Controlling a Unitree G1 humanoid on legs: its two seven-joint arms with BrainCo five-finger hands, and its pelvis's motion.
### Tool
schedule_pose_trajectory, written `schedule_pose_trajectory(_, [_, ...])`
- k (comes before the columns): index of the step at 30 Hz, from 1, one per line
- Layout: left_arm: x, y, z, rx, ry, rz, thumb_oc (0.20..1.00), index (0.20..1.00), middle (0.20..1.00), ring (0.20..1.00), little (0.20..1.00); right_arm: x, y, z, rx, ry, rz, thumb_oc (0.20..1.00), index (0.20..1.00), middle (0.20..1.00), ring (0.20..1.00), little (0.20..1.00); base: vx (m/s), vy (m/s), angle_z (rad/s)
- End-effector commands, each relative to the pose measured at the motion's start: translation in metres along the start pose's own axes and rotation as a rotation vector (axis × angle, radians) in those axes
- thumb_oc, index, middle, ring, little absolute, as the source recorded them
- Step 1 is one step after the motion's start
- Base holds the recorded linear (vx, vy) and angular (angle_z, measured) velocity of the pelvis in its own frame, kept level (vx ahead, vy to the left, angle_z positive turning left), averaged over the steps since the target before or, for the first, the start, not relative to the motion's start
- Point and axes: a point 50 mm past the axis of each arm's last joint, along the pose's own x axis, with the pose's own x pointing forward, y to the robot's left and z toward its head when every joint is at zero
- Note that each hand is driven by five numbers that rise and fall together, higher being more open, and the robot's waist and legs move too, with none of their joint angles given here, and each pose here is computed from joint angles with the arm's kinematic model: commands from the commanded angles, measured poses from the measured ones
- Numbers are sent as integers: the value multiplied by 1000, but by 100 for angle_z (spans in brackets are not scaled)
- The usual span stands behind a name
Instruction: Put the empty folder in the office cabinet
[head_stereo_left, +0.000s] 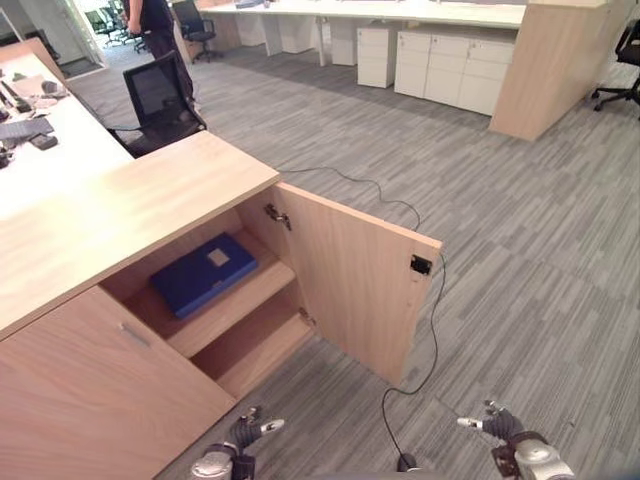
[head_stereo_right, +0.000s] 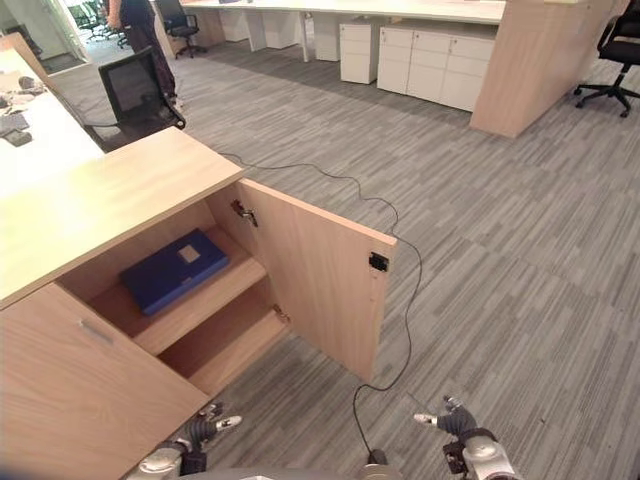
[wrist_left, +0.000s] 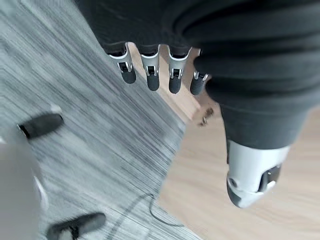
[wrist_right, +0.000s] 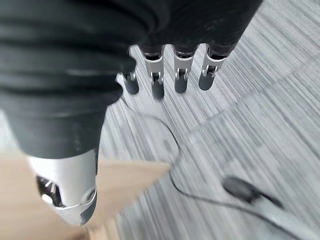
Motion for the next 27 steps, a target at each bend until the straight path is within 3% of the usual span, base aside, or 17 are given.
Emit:
schedule_pose_trajectory(1, [3,10,12,82,-25,-2,1000,1000,1000,1000,1000,10,-27,49,69,-123,-97,1000,1000,1000,1000,1000,18,26,8])
schedule_pose_trajectory(5, [2,11,9,122,-9,-14,1000,1000,1000,1000,1000,11,-47,86,55,-198,-147,1000,1000,1000,1000,1000,23,54,22])
schedule_pose_trajectory(10, [1,11,7,140,7,-18,1000,1000,1000,1000,1000,12,-47,116,42,-263,-147,1000,1000,1000,1000,1000,10,34,21])
schedule_pose_trajectory(15, [0,14,4,138,23,-8,1000,1000,1000,1000,1000,13,-29,149,36,-340,-101,1000,1000,1000,1000,1000,-9,26,19])
schedule_pose_trajectory(27, [-1,15,0,82,21,22,1000,1000,1000,1000,1000,0,60,203,-11,-518,139,1000,1000,1000,1000,1000,-17,14,3])
